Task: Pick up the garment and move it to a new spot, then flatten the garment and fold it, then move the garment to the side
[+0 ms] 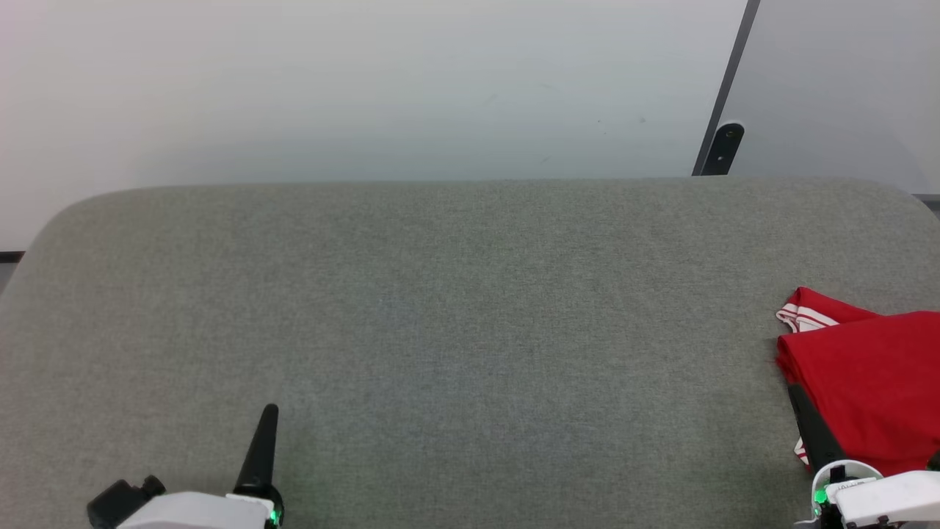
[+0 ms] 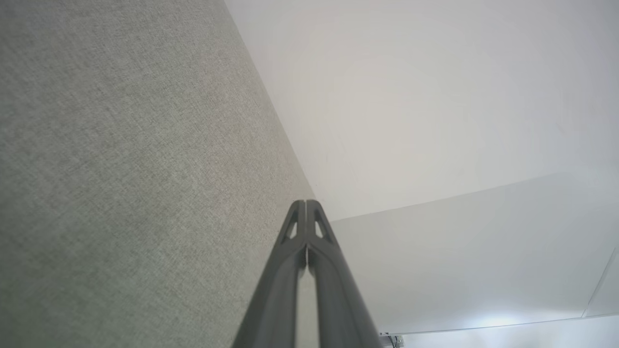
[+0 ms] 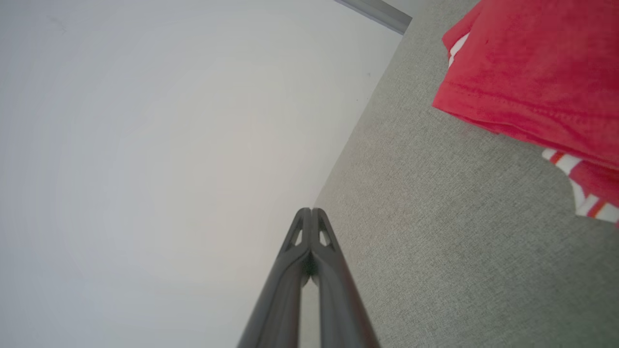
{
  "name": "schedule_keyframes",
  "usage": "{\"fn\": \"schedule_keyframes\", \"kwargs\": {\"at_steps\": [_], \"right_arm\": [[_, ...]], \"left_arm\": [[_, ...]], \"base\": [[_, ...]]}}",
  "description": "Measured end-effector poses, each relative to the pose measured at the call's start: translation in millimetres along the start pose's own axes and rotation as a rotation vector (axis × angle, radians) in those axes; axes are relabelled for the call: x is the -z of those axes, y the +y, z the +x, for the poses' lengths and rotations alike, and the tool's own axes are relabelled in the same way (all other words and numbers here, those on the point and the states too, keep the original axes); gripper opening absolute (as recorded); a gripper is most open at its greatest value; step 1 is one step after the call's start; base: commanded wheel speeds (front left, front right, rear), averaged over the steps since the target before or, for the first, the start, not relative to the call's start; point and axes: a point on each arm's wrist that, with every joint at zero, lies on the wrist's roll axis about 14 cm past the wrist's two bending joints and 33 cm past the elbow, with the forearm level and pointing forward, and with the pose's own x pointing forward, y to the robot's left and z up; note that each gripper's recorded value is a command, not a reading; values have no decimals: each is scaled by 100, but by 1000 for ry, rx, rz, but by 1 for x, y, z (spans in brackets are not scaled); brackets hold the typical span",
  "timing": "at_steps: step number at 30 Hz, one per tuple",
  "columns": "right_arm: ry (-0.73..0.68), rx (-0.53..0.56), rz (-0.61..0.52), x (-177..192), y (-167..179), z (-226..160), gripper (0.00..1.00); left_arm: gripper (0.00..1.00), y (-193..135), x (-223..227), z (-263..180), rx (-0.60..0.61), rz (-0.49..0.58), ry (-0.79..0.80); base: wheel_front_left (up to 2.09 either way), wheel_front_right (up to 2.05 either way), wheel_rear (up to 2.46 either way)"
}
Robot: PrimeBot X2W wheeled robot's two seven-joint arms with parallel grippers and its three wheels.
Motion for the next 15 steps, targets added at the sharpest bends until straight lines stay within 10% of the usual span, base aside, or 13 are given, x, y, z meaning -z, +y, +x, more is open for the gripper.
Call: {"fn": "schedule_keyframes", "kwargs": {"at_steps": [15], "right_arm": [[-24, -10, 119, -3, 1, 6, 0]], "left_arm": [[0, -8, -1, 9, 26, -128, 6]], "base": [[0, 0, 0]]}}
